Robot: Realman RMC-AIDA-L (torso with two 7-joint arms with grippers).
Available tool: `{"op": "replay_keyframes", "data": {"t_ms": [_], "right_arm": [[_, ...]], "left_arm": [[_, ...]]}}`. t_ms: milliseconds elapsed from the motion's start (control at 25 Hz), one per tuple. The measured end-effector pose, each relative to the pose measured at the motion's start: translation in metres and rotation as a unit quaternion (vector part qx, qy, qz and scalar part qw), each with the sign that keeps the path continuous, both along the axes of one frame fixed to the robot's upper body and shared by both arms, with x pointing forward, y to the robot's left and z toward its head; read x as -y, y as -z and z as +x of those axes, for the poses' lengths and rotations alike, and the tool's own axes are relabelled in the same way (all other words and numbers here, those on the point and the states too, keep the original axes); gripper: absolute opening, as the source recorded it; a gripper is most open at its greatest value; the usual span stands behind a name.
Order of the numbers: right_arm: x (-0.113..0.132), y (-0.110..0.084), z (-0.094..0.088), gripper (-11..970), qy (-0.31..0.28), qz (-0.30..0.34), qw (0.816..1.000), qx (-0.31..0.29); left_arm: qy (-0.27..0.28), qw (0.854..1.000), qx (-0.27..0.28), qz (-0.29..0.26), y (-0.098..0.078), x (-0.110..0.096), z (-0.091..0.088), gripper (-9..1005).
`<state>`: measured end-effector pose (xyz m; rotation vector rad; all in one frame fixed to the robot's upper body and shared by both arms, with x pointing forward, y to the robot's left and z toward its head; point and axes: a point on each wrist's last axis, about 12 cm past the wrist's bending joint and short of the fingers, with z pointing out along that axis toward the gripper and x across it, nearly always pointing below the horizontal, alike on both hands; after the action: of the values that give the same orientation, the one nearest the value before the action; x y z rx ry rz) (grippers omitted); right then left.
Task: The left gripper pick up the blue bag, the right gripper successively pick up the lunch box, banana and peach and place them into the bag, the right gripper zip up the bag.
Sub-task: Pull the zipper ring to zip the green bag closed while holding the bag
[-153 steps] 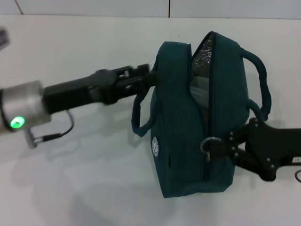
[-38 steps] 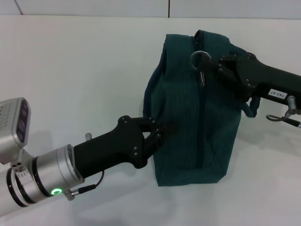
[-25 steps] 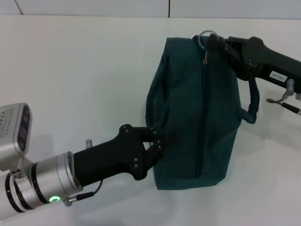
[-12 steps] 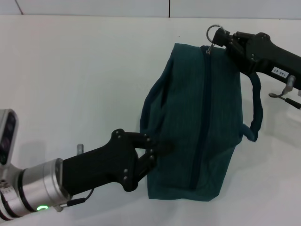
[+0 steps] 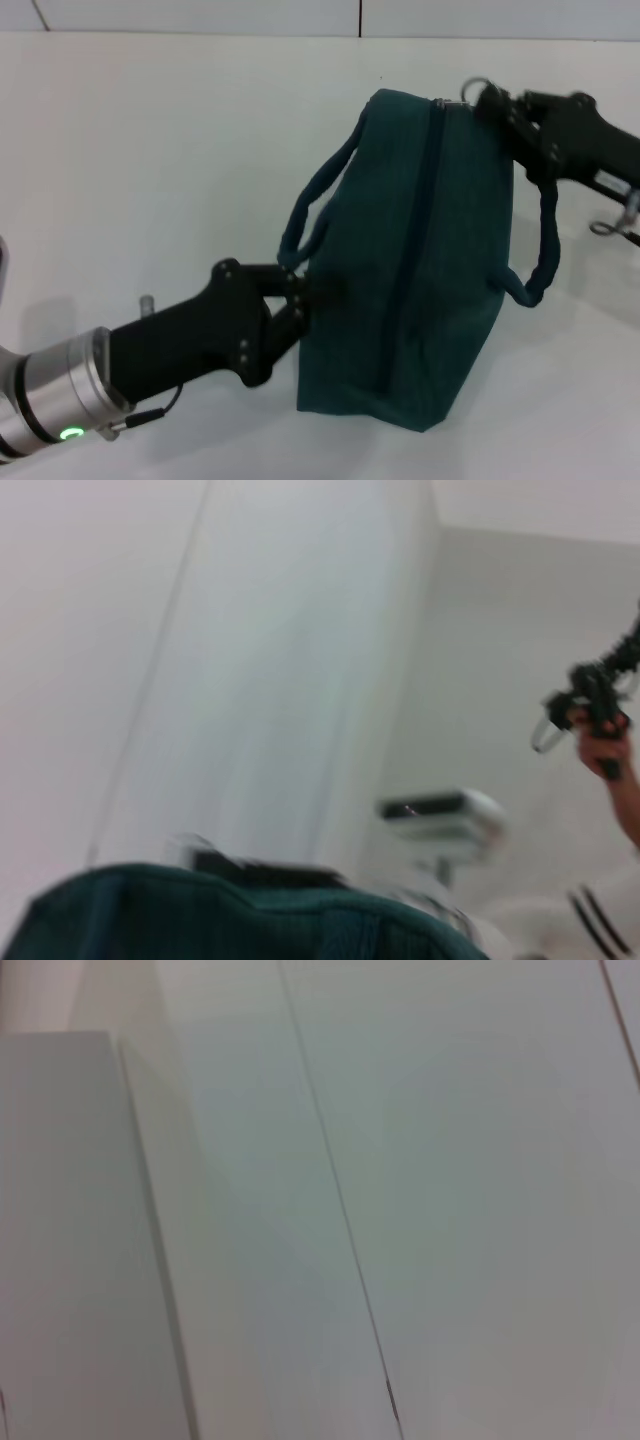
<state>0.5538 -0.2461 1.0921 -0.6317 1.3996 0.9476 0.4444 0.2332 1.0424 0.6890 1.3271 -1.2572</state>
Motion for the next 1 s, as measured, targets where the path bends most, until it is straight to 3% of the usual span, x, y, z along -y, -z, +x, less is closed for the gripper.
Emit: {"op": "replay_keyframes", "data": {"t_ms": [200, 280, 320, 440, 1000], "right_arm": [[0.016, 0.008, -0.035, 60, -0.010, 0.015, 0.999, 0.048], [0.018, 0.008, -0.041, 61, -0.009, 0.021, 0.998, 0.050], [0.026, 0.009, -0.056, 61, -0.008, 0.044, 0.997, 0.057], [0.032, 0.010, -0.062, 62, 0.001, 0.061, 0.997, 0.057], [0.040, 0.034, -0.042, 65, 0.095, 0.027, 0.994, -0.036]], "left_arm": [[-0.046, 0.999, -0.006, -0.011, -0.003, -0.013, 0.007, 59], [-0.063, 0.998, -0.014, -0.011, -0.004, -0.021, 0.012, 66], [-0.069, 0.997, -0.017, -0.008, -0.005, -0.025, 0.014, 70], [-0.074, 0.997, -0.017, 0.001, -0.008, -0.032, 0.020, 81], [-0.088, 0.995, -0.035, 0.032, -0.004, -0.037, 0.028, 134]]}}
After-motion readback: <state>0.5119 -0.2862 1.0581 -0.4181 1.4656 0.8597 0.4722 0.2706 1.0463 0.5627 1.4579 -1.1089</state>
